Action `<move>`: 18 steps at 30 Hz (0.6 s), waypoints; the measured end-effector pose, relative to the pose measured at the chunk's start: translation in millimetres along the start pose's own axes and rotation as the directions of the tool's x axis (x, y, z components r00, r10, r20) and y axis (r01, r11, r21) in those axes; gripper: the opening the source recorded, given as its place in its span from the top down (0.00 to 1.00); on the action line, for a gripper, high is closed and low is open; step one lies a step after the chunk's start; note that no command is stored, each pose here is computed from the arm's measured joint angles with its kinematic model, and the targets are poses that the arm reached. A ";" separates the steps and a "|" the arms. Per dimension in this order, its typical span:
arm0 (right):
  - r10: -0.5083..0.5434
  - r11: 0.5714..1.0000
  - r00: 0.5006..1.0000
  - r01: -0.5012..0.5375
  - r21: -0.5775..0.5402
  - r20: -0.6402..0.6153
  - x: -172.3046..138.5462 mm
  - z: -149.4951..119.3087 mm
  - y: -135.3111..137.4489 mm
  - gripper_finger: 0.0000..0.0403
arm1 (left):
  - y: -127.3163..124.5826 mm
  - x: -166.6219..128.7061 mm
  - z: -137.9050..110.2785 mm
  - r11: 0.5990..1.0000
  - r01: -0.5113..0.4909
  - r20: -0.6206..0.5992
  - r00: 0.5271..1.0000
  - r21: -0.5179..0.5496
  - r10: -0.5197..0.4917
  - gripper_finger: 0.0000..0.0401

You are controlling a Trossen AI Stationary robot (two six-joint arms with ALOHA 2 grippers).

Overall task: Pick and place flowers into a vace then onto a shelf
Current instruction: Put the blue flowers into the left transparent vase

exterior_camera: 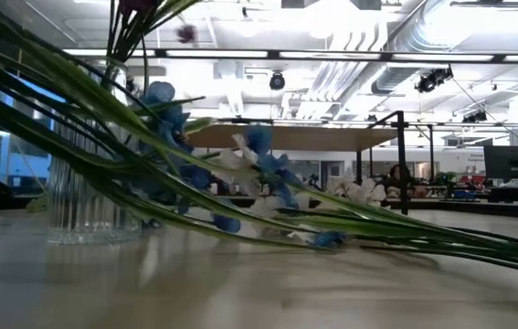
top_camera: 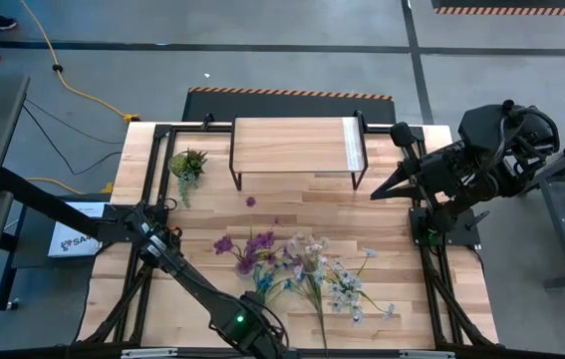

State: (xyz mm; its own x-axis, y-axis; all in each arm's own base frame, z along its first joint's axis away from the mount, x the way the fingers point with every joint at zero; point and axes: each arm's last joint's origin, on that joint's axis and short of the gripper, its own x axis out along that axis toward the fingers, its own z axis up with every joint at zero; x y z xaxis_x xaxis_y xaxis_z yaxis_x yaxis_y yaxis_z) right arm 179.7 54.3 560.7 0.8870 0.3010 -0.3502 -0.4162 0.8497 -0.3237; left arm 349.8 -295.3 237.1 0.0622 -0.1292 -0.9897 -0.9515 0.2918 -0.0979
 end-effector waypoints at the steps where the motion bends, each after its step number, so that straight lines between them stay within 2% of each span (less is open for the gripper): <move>1: 0.000 1.000 1.000 0.000 0.000 0.000 0.0 0.0 0.1 1.00 | -0.1 0.0 -0.2 1.000 0.007 0.010 1.000 0.001 -0.007 0.94; 4: 0.000 1.000 1.000 0.000 0.001 0.000 0.0 0.0 0.0 1.00 | -0.9 0.1 -0.9 1.000 0.029 0.037 0.999 0.005 -0.029 0.94; 13: 0.000 1.000 1.000 0.000 0.002 0.000 0.0 0.0 0.1 1.00 | -4.8 -4.7 -5.7 0.997 0.083 0.016 0.996 -0.004 -0.083 0.94; 18: 0.001 1.000 1.000 -0.001 0.001 -0.001 0.0 0.0 0.1 1.00 | -5.0 -24.3 -8.7 0.987 0.158 0.114 0.981 0.009 -0.158 0.94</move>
State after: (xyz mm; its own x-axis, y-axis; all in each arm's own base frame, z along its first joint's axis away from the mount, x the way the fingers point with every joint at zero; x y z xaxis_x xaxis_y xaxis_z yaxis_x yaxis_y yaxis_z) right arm 179.7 54.3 560.6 0.8866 0.3014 -0.3509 -0.4166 0.8499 -0.3225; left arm 350.4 -301.9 262.6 0.2456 -0.0648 -0.9672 -0.9269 0.2763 -0.2539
